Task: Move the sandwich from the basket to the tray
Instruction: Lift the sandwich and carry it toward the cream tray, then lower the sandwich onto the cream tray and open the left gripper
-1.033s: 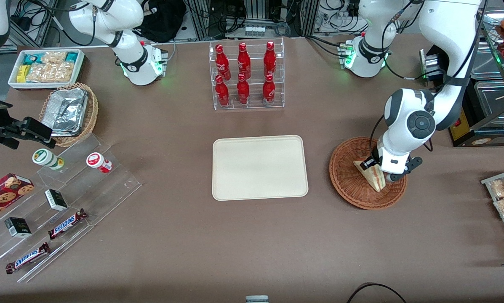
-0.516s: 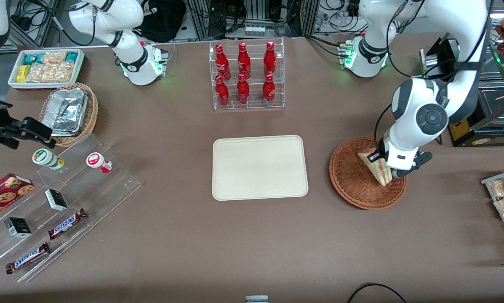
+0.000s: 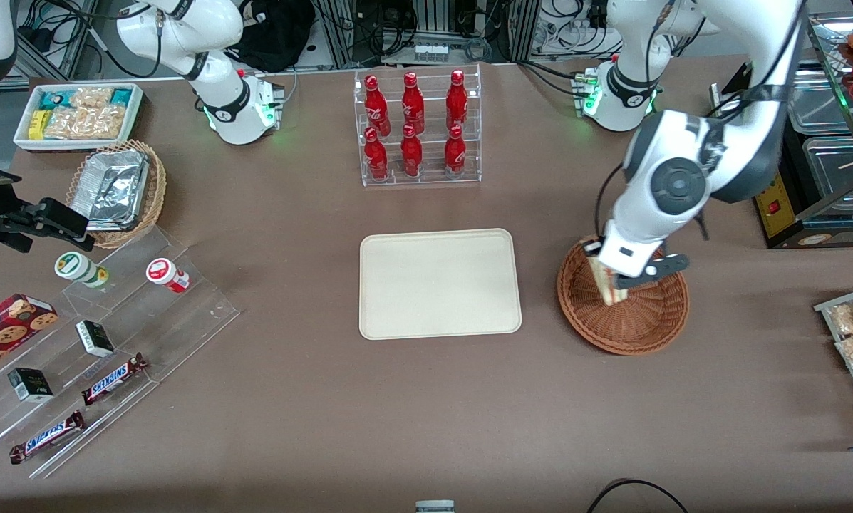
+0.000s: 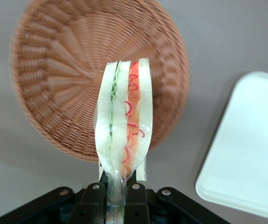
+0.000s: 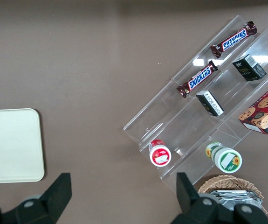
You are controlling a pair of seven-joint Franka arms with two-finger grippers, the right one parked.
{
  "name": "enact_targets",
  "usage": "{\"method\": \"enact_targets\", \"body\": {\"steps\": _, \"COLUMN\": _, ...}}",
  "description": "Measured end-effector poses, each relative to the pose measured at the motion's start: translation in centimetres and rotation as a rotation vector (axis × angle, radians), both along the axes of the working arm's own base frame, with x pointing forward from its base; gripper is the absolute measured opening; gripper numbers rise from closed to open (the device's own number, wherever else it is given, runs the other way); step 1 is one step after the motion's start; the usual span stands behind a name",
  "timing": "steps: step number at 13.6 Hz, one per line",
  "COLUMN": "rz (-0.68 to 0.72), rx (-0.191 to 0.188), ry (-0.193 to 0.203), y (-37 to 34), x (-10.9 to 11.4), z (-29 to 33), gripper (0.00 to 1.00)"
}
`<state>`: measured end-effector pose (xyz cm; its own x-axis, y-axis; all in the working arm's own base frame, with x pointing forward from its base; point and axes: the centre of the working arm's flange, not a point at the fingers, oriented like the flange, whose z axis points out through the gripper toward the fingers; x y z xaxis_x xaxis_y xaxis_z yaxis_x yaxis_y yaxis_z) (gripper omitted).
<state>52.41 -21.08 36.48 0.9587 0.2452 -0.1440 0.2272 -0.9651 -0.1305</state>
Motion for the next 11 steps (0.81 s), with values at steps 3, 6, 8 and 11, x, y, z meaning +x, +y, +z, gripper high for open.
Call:
{"method": "enact_targets", "body": {"steps": 3, "rz": -0.087, "rx": -0.013, "ry": 0.03, "y": -5.6, "x": -0.3, "z": -2.3, "gripper": 0.14}}
{"method": "enact_targets", "body": {"steps": 6, "rz": -0.146, "rx": -0.04, "ry": 0.034, "y": -11.4, "x": -0.2, "z": -3.6, "gripper": 0.14}}
{"method": "enact_targets", "body": {"steps": 8, "rz": -0.143, "rx": -0.06, "ry": 0.038, "y": -15.0, "x": -0.5, "z": -4.2, "gripper": 0.13}}
{"method": "enact_targets", "body": {"steps": 11, "rz": -0.105, "rx": -0.059, "ry": 0.037, "y": -20.4, "x": -1.8, "z": -5.7, "gripper": 0.13}}
